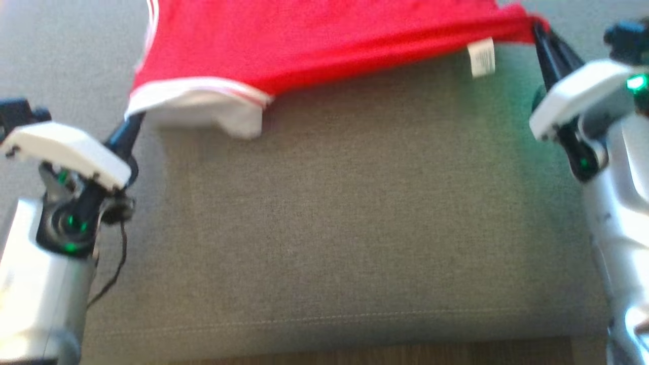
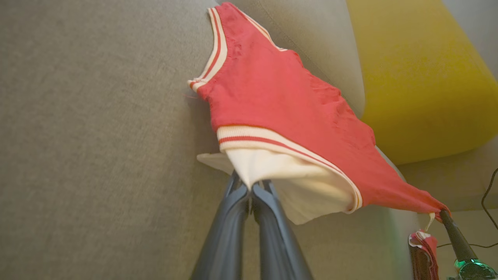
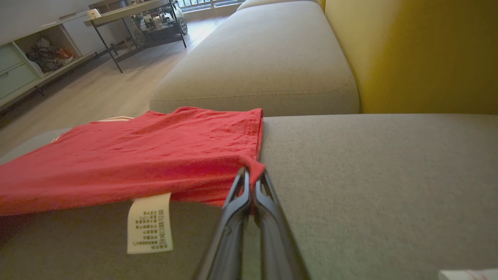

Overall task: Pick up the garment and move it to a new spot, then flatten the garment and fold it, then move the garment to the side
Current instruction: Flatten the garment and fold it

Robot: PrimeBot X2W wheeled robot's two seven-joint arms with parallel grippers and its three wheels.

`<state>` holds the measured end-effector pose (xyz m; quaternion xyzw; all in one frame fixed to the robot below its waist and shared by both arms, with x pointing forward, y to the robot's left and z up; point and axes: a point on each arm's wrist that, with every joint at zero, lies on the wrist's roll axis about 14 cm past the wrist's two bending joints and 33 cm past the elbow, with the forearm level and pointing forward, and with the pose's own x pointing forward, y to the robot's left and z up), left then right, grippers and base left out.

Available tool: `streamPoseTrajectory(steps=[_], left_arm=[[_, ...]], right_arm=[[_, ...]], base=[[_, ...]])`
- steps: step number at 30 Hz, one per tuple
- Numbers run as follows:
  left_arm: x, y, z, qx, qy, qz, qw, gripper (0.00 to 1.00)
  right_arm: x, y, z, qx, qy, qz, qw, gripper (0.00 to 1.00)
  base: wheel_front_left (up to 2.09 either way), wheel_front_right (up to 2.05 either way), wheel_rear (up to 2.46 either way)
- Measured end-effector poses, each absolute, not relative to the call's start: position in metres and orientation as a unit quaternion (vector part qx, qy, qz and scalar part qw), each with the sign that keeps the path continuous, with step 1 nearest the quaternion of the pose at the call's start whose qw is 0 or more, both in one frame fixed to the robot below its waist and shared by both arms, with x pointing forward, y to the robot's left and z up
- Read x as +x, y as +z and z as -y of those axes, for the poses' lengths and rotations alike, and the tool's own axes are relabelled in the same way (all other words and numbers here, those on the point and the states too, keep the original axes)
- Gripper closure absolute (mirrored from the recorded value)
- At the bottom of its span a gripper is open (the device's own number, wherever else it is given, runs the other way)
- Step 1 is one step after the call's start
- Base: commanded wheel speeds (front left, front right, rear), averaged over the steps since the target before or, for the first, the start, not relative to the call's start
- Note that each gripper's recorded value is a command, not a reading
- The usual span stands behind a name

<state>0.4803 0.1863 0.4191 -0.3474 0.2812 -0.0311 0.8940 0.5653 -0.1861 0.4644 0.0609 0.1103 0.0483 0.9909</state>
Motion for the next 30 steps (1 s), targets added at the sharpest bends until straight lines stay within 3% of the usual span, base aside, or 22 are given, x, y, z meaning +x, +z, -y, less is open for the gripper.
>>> streamPoseTrajectory(steps=[13, 23, 30], left_arm=[[0.374, 0.416, -0.174, -0.375, -0.027, -0.373, 0.848, 1.0], [0.328, 0.44, -0.167, -0.431, -0.02, -0.378, 0.819, 1.0], [0.355, 0.454, -0.147, -0.492, -0.026, -0.349, 0.797, 1.0]], right_arm=[[0.447, 0.434, 0.22, 0.102, 0.008, -0.174, 0.979, 1.0], [0.407, 0.449, 0.227, 0.106, -0.006, -0.177, 0.978, 1.0], [0.42, 0.458, 0.216, 0.11, 0.002, -0.173, 0.979, 1.0]], base=[[0.0, 0.0, 0.0], [0.0, 0.0, 0.0], [0.0, 0.0, 0.0]])
